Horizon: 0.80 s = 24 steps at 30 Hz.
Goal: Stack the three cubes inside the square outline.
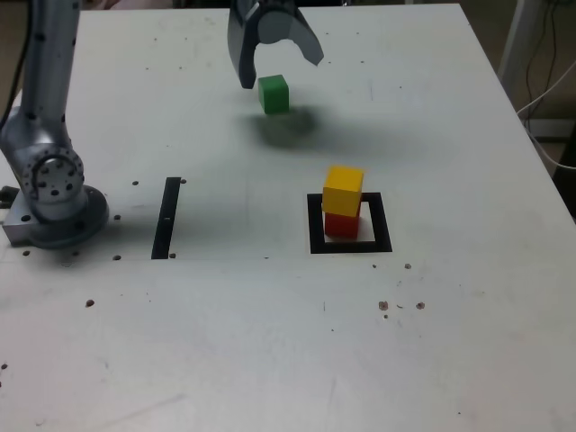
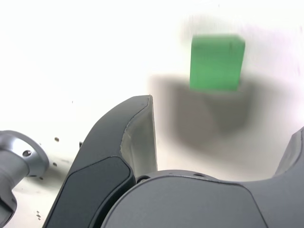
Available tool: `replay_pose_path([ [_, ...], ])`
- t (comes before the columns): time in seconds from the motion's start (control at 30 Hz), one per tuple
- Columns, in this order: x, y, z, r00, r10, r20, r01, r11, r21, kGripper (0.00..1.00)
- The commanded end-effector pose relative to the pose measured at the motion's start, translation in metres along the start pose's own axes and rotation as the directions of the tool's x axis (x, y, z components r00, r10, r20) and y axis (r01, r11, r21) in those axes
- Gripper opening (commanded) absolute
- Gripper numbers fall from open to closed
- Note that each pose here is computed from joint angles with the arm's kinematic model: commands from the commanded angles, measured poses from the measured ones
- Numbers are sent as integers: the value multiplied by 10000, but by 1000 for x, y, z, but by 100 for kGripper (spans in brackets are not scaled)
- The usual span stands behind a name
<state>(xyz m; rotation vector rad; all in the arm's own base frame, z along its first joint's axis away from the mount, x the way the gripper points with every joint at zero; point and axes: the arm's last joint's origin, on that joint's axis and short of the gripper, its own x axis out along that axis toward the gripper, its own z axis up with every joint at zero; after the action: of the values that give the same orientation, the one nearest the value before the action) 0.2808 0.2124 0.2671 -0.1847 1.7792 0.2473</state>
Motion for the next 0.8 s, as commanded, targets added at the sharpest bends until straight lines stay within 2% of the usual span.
replay_pose_path([
  [0.0,5,5,4,10000,-33,-63,33,10000,-28,99],
  [0.4,39,22,24,9973,-399,-617,393,9992,-111,99],
  [0.77,55,32,31,9950,-576,-819,557,9981,-252,95],
])
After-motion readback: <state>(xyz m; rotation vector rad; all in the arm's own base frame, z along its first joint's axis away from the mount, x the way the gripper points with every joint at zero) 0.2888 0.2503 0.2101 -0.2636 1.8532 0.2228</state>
